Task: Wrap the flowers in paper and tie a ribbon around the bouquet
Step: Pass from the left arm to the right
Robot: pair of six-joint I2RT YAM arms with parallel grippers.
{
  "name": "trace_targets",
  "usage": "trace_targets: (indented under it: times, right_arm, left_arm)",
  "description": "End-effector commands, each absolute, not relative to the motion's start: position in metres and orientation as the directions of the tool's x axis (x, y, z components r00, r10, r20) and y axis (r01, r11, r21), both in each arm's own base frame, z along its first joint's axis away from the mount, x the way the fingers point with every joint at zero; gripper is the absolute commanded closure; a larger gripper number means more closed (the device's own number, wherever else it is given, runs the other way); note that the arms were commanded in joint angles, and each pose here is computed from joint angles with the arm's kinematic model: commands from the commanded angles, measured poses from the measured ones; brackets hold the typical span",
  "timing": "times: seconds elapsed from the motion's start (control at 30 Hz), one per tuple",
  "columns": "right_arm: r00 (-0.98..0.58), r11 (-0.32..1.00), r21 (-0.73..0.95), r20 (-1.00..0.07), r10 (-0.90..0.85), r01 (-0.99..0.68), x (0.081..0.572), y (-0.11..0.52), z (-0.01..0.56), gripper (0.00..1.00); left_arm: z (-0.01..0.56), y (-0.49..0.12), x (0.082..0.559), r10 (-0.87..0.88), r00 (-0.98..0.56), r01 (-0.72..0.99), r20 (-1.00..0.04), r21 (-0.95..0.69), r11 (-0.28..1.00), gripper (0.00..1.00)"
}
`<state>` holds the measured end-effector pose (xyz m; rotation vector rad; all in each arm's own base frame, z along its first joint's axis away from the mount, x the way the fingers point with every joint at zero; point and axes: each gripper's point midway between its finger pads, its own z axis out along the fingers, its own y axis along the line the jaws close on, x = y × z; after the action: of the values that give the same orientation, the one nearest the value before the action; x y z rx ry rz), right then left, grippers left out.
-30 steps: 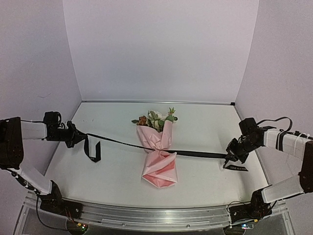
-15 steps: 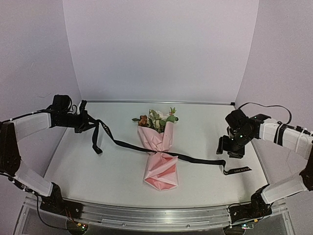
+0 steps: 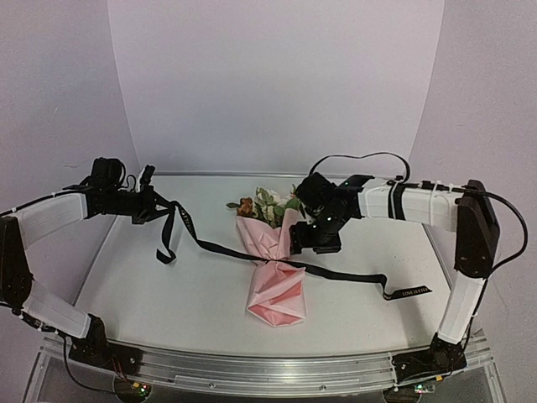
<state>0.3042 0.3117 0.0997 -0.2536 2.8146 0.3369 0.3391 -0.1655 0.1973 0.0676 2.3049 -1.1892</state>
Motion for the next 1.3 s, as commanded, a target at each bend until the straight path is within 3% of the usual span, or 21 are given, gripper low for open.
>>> trace_targets:
  times: [0.0, 0.23, 0.5, 0.63, 0.83, 1.17, 1.27]
  right_arm:
    - [-0.932, 0.96, 0.133, -0.302, -0.199, -0.248, 0.282, 0.326, 0.095, 0.26]
    - [-0.908, 0.94, 0.036, -0.273, -0.317, -0.339, 0.231, 0.322, 0.074, 0.34]
    - [-0.871, 0.903, -0.019, -0.256, -0.419, -0.429, 0.193, 0.311, 0.07, 0.36]
    - [-0.853, 0.892, 0.013, -0.297, -0.428, -0.452, 0.195, 0.316, 0.096, 0.31]
    - [-0.748, 0.828, -0.036, -0.409, -0.523, -0.559, 0.211, 0.324, 0.141, 0.15]
    - [-0.493, 0.547, 0.108, -0.599, -0.631, -0.83, 0.228, 0.448, 0.175, 0.15]
    - [-0.476, 0.52, 0.127, -0.622, -0.622, -0.845, 0.236, 0.477, 0.168, 0.22]
  left_arm:
    - [0.219, -0.169, 0.335, -0.189, -0.819, 0.341, -0.542, -0.724, 0.6, 1.0]
    - [0.223, -0.17, 0.328, -0.179, -0.818, 0.346, -0.547, -0.715, 0.607, 1.0]
    - [0.23, -0.178, 0.313, -0.138, -0.814, 0.384, -0.564, -0.703, 0.599, 1.0]
    - [0.242, -0.185, 0.302, -0.094, -0.793, 0.456, -0.602, -0.688, 0.565, 1.0]
    - [0.267, -0.194, 0.283, -0.061, -0.743, 0.564, -0.667, -0.672, 0.479, 1.0]
    - [0.298, -0.203, 0.259, -0.038, -0.678, 0.67, -0.734, -0.638, 0.38, 1.0]
    - [0.299, -0.202, 0.256, -0.04, -0.675, 0.673, -0.737, -0.637, 0.377, 1.0]
